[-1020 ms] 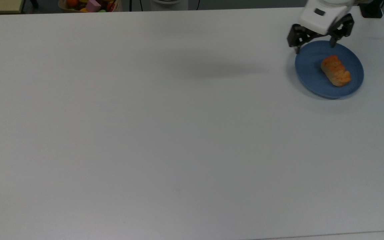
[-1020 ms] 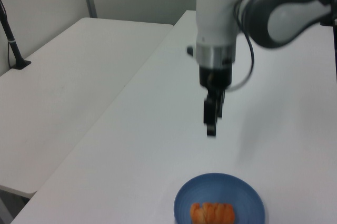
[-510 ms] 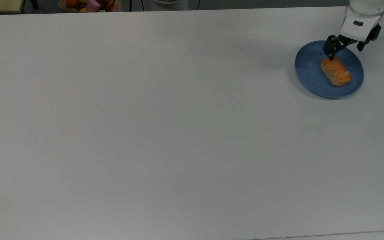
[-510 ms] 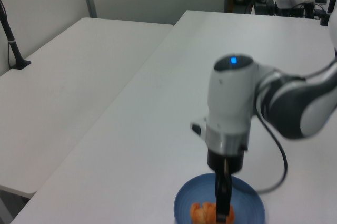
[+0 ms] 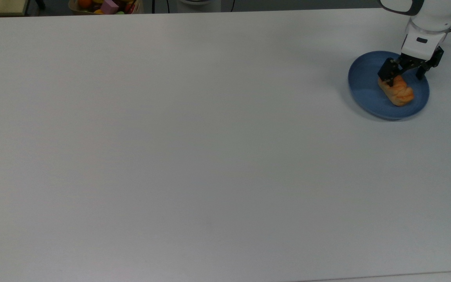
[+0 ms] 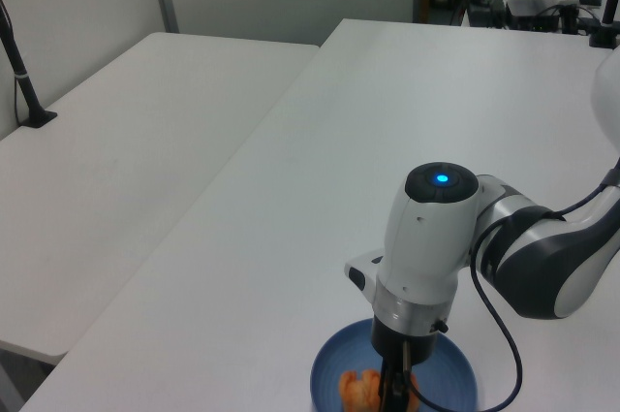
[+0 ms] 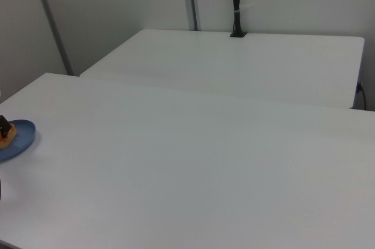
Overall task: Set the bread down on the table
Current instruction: 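Lower the gripper onto the orange bread roll and close on it, then lift the bread off the plate and carry it away from the plate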
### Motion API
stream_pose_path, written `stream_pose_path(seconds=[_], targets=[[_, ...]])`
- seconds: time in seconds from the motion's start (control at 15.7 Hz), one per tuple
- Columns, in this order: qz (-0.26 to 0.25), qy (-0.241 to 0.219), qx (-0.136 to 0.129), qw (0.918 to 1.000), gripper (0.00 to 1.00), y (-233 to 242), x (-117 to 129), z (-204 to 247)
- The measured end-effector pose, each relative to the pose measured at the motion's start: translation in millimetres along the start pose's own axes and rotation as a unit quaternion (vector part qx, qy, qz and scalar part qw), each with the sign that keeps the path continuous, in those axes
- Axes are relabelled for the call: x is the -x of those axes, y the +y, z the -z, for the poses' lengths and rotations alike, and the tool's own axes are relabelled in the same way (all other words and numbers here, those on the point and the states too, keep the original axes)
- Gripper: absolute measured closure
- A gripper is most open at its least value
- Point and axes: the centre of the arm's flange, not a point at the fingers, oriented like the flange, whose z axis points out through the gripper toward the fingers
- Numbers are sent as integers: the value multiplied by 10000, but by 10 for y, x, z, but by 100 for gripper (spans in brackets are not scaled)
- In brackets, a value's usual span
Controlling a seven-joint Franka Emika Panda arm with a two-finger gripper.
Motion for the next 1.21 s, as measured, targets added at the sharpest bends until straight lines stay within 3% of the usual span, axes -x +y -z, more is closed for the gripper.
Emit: stream_pose_path(seconds=[0.45,0.83,1.21], targets=[[91,38,51,9999,74,52,-37,-6],[169,-160,221,9995,91,95,-37,104],[-243,-240,488,9982,91,639,-337,1008]])
